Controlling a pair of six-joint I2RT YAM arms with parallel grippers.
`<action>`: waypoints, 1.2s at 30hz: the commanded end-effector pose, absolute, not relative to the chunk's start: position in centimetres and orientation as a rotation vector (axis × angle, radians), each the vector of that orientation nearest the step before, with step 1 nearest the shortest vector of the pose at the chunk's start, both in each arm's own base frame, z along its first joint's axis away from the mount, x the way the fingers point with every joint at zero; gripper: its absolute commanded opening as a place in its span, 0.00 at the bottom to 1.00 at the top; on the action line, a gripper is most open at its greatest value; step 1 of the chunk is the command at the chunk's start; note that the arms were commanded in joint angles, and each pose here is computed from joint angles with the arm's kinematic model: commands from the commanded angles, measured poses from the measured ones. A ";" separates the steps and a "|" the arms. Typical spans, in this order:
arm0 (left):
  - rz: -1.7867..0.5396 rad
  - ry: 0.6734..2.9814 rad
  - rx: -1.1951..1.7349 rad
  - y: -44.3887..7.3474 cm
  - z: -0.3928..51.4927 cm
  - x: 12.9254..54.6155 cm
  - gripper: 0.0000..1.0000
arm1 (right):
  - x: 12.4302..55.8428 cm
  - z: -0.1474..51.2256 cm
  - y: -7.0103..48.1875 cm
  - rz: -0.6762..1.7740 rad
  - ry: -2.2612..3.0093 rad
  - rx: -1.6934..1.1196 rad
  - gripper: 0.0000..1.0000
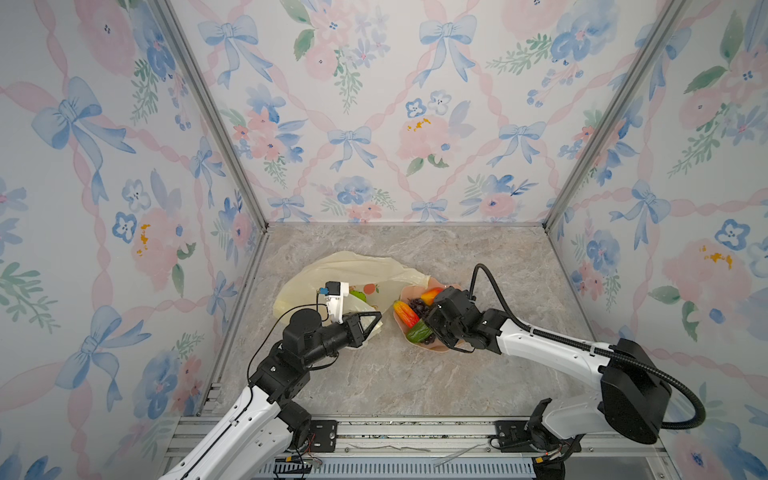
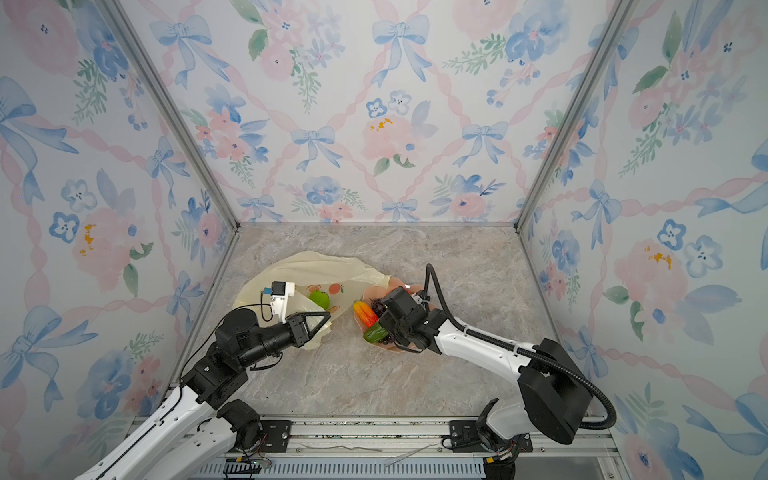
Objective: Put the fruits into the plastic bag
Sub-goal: 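Lift the papaya and carry it into the bag's mouth with the right gripper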
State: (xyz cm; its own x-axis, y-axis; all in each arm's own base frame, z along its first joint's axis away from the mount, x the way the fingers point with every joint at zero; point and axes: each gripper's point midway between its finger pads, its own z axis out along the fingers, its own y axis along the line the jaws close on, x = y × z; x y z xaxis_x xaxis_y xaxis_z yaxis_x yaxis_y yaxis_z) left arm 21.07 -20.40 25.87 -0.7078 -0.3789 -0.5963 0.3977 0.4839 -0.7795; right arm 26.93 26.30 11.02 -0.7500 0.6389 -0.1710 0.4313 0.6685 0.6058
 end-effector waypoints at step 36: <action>-1.368 1.928 -0.002 -21.0 28.0 21.6 0.00 | 31.2 23.5 35.2 0.916 2.095 0.398 0.41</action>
State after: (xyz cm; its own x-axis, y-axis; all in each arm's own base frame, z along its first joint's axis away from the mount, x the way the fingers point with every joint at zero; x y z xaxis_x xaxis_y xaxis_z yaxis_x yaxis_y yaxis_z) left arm 21.46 -20.87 26.35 -0.7300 -0.3936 -0.5588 0.3704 0.4593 -0.8074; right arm 30.68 32.88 21.89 -0.6365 0.5412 -0.5496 0.0332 0.7311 0.6814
